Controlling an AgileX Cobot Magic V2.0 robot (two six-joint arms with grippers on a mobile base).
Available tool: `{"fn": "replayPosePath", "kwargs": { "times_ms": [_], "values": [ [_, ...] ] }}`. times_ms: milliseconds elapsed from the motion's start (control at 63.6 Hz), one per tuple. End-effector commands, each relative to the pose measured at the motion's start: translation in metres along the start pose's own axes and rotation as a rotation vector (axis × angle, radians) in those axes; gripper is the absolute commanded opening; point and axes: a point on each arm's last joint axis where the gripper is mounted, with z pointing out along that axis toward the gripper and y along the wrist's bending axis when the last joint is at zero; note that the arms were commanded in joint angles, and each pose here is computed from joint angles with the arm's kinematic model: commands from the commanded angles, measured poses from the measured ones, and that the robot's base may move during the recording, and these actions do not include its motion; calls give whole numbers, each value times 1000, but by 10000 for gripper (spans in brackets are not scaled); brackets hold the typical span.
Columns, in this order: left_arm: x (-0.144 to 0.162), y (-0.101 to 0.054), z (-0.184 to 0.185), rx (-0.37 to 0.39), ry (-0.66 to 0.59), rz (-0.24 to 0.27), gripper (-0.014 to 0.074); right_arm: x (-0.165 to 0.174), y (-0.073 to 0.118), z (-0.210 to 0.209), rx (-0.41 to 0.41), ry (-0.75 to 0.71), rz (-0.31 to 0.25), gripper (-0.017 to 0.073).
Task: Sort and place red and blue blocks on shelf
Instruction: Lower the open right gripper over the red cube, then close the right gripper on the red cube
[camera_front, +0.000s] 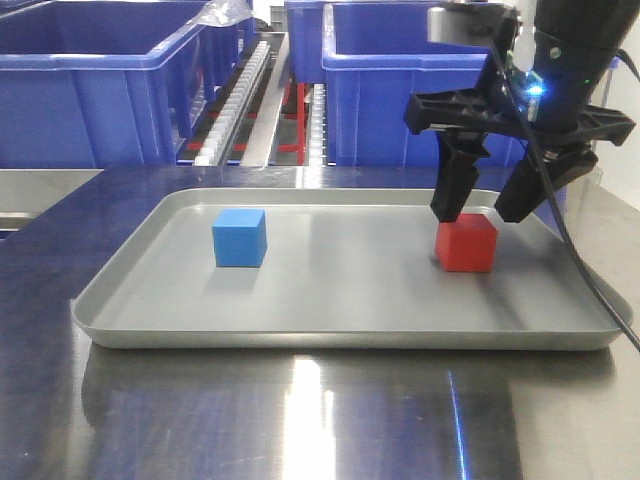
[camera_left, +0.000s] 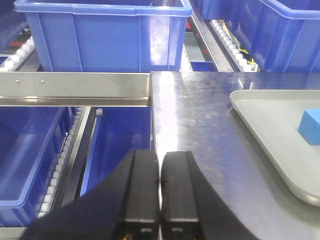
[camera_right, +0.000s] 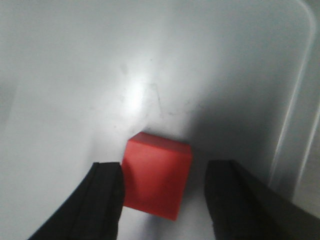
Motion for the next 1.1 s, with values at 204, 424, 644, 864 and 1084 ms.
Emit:
{"fn": "replayPosePath", "kwargs": {
  "times_ms": [204, 424, 644, 864, 1084],
  "values": [
    [1, -2, 0, 27, -72, 0, 125, -14, 5, -22, -26, -117, -13, 481],
    [1, -2, 0, 27, -72, 0, 125, -13, 9, -22, -30, -115, -22, 481],
    [1, -2, 0, 27, -72, 0, 125, -11, 16, -21, -36, -111, -45, 481],
    [1, -2, 0, 27, -72, 0, 125, -11, 15, -21, -22, -113, -61, 481],
    [1, -2, 0, 27, -72, 0, 125, -11, 14, -21, -17, -112, -66, 481]
  ]
}}
